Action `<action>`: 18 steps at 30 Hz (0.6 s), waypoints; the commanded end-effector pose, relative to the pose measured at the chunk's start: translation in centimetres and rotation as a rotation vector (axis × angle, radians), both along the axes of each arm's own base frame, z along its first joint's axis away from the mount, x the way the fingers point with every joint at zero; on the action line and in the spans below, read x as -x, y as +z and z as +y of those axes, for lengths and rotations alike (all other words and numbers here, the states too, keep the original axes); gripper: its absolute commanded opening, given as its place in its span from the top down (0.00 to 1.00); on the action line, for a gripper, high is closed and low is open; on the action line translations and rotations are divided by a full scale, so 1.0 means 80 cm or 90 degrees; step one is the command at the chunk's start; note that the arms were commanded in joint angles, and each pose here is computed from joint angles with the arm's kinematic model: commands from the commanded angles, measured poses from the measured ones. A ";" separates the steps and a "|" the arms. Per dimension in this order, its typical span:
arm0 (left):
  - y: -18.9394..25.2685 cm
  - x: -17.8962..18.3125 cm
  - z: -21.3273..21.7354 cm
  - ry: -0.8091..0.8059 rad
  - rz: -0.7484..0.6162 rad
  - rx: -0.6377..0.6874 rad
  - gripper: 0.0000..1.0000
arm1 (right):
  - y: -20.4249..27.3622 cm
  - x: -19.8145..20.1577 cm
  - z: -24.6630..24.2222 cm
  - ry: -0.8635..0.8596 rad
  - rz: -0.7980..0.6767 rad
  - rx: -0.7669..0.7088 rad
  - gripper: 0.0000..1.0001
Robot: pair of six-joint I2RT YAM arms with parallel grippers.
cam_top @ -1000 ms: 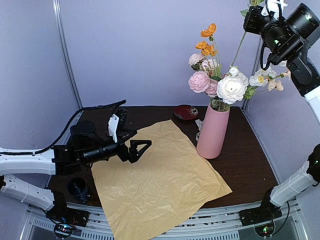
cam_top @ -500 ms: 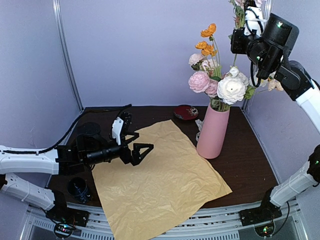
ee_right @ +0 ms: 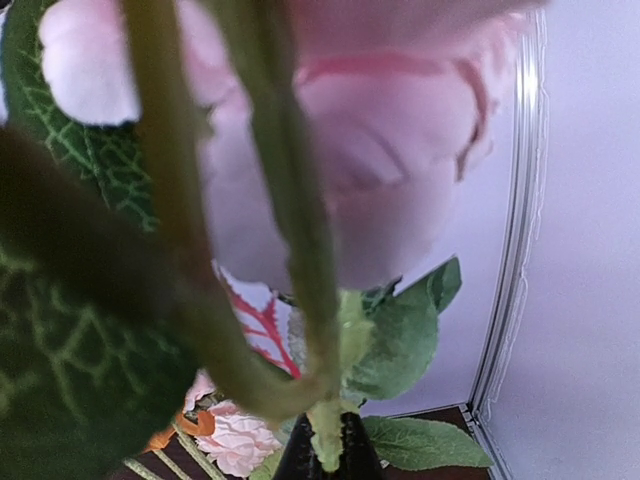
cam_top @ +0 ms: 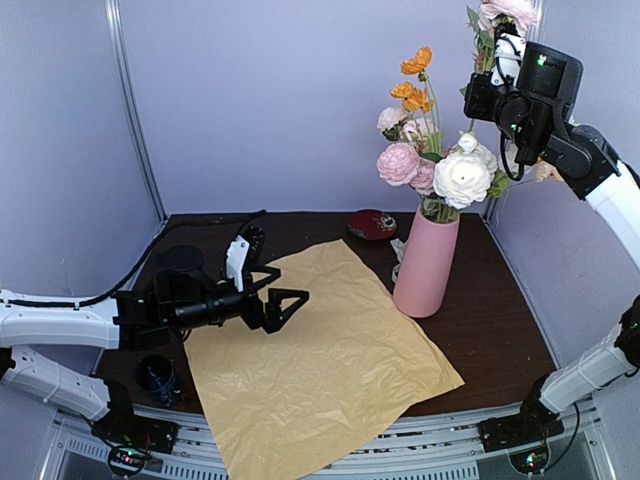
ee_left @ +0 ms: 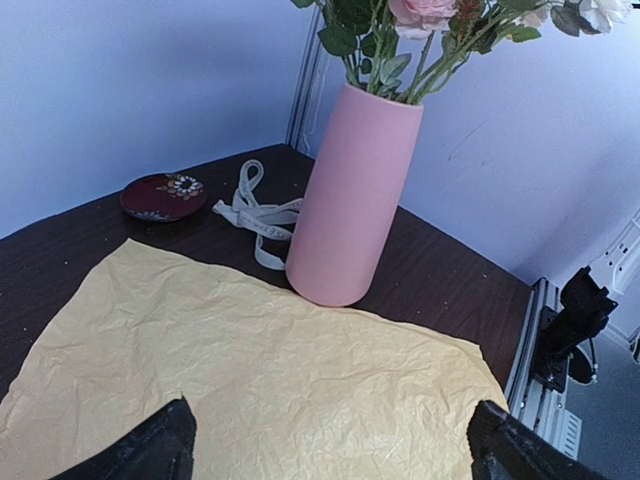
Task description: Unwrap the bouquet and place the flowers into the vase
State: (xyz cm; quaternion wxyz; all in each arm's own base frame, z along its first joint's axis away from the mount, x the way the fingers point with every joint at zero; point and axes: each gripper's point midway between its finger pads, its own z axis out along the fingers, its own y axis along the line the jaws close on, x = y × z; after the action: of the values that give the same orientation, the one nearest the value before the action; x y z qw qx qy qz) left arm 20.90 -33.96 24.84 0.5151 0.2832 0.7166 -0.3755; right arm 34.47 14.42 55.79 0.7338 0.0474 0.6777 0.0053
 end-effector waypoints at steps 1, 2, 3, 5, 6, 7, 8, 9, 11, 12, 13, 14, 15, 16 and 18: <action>0.017 0.000 -0.007 -0.009 -0.009 0.037 0.02 | -0.007 -0.003 -0.001 0.011 0.016 -0.017 1.00; 0.016 0.000 -0.008 -0.010 -0.008 0.037 0.02 | -0.008 -0.003 -0.001 0.009 0.019 -0.019 0.97; 0.017 0.000 -0.008 -0.010 -0.008 0.037 0.02 | -0.008 -0.003 -0.002 0.009 0.022 -0.022 0.86; 0.016 0.000 -0.008 -0.010 -0.008 0.037 0.02 | -0.005 -0.001 -0.003 0.012 0.024 -0.028 0.64; 0.016 0.000 -0.008 -0.011 -0.007 0.037 0.02 | -0.002 0.000 -0.004 0.014 0.024 -0.031 0.57; 0.016 0.000 -0.008 -0.010 -0.007 0.036 0.02 | 0.000 0.002 -0.005 0.016 0.025 -0.034 0.50; 0.016 0.000 -0.008 -0.010 -0.007 0.036 0.02 | 0.006 0.004 -0.006 0.018 0.024 -0.037 0.46; 0.015 0.000 -0.008 -0.010 -0.007 0.035 0.02 | 0.009 0.005 -0.006 0.023 0.025 -0.039 0.43; 0.015 0.000 -0.008 -0.009 -0.008 0.036 0.02 | 0.013 0.006 -0.004 0.032 0.035 -0.039 0.37; 0.016 0.000 -0.008 -0.010 -0.008 0.036 0.02 | 0.018 0.007 -0.003 0.038 0.037 -0.042 0.35; 0.016 -0.001 -0.009 -0.010 -0.008 0.037 0.02 | 0.016 0.007 0.000 0.047 0.047 -0.039 0.32; 0.016 -0.001 -0.009 -0.010 -0.007 0.037 0.02 | 0.017 0.008 0.002 0.054 0.051 -0.040 0.29; 0.015 -0.001 -0.010 -0.010 -0.007 0.036 0.02 | 0.018 0.009 0.004 0.061 0.053 -0.043 0.27; 0.015 -0.001 -0.010 -0.011 -0.007 0.036 0.02 | 0.020 0.011 0.004 0.066 0.052 -0.046 0.24; 0.016 -0.001 -0.011 -0.012 -0.007 0.036 0.02 | 0.025 0.017 0.001 0.075 0.046 -0.056 0.20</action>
State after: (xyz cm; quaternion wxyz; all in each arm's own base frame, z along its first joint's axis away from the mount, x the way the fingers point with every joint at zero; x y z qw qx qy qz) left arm 20.96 -34.22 24.37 0.5092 0.2824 0.7203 -0.3770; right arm 33.55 14.28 58.40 0.7193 0.0542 0.6898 0.0619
